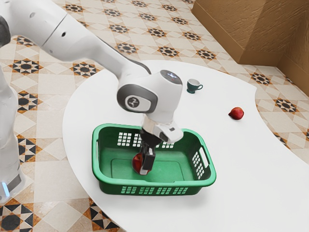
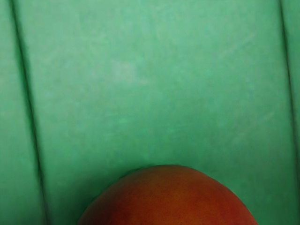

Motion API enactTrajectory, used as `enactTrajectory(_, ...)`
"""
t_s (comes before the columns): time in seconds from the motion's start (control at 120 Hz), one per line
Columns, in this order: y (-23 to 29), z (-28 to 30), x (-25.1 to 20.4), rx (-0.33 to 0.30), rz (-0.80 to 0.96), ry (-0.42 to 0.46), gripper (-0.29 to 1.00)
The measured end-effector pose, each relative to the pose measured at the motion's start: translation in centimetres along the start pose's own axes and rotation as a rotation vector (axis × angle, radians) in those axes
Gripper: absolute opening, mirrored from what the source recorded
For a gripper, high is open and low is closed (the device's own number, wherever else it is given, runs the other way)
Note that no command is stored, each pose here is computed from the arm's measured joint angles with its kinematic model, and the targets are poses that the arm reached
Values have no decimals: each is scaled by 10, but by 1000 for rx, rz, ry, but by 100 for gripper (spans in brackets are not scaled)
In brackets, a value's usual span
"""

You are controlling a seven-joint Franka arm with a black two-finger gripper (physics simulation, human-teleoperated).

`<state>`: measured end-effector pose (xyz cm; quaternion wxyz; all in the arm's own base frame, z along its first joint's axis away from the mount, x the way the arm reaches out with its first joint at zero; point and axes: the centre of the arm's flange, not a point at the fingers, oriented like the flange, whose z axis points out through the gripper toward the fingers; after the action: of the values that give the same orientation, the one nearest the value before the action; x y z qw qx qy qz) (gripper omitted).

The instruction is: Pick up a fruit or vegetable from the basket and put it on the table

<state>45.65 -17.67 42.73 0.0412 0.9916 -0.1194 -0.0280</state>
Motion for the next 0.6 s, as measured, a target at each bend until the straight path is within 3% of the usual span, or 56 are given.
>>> enactTrajectory(0.167,-2,8,5,-5,-2,-5,68)
enactTrajectory(0.333,-4,9,6,-6,-7,-4,40)
enactTrajectory(0.6,2,-30,14,1,-1,69,36)
